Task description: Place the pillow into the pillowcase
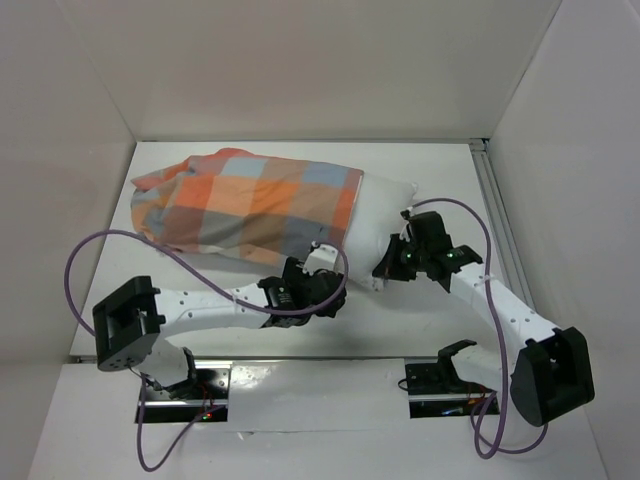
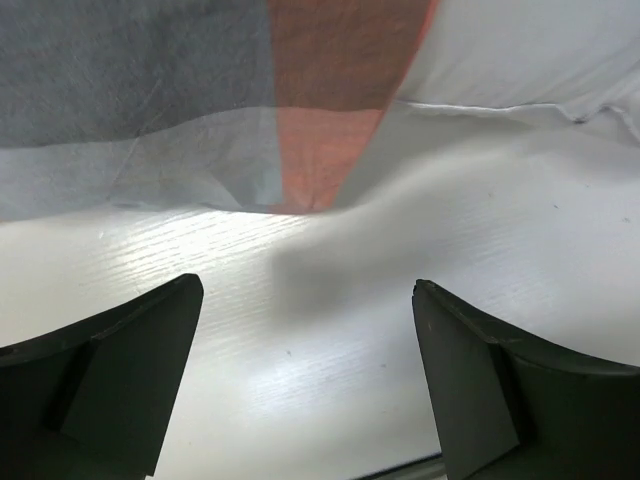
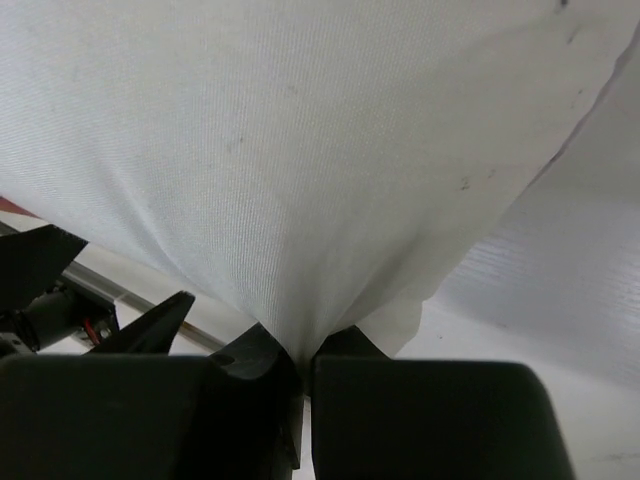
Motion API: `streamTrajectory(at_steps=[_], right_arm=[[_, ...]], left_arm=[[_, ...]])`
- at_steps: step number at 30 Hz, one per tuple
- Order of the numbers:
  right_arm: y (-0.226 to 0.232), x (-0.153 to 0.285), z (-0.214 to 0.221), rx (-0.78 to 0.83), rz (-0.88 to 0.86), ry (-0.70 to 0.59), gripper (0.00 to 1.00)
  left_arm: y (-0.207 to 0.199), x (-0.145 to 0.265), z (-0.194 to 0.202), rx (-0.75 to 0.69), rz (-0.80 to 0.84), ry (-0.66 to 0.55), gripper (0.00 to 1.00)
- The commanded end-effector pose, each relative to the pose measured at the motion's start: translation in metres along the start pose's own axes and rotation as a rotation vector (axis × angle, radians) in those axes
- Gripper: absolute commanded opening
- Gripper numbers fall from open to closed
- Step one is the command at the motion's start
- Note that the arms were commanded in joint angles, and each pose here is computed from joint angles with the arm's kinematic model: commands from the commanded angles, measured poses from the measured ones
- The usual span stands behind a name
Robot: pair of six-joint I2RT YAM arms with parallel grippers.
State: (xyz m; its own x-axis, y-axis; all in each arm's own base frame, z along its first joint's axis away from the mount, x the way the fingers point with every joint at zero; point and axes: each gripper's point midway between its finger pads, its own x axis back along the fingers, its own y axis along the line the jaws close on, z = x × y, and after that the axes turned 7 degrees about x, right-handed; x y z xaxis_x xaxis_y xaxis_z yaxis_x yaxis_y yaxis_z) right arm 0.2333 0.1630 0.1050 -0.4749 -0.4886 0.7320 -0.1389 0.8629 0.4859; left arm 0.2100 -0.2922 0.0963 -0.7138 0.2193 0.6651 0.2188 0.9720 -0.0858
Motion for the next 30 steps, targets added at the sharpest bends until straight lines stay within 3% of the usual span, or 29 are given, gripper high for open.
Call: streamTrajectory(at_steps=[1, 11, 17, 22, 23, 28, 30], right_arm=[[0.022, 0.009, -0.039, 0.047, -0.050, -0.117, 0.00], [0.034, 0.012, -0.052, 0.051, -0.084, -0.140, 0.00], [0.034, 0.012, -0.052, 0.051, -0.084, -0.140, 0.00], [0.034, 0.010, -0.051, 0.049, -0.089, -0.128, 0.00], [0.034, 0.010, -0.051, 0.049, -0.089, -0.128, 0.00], [0.035, 0.012, -0.055, 0.051, -0.084, -0.140, 0.00], [0.034, 0.009, -0.054, 0.048, -0.080, -0.131, 0.00]], left_arm=[[0.004, -0.007, -0.012, 0.057, -0.070, -0.057, 1.00], [0.002, -0.043, -0.016, 0.120, -0.260, -0.120, 0.98], [0.030, -0.052, -0.019, 0.164, -0.366, -0.141, 0.87], [0.030, -0.063, -0.023, 0.192, -0.362, -0.145, 0.76], [0.035, -0.065, -0.024, 0.203, -0.370, -0.138, 0.72], [0.033, -0.059, -0.032, 0.215, -0.344, -0.124, 0.00], [0.020, -0.046, -0.042, 0.190, -0.281, -0.110, 0.00]])
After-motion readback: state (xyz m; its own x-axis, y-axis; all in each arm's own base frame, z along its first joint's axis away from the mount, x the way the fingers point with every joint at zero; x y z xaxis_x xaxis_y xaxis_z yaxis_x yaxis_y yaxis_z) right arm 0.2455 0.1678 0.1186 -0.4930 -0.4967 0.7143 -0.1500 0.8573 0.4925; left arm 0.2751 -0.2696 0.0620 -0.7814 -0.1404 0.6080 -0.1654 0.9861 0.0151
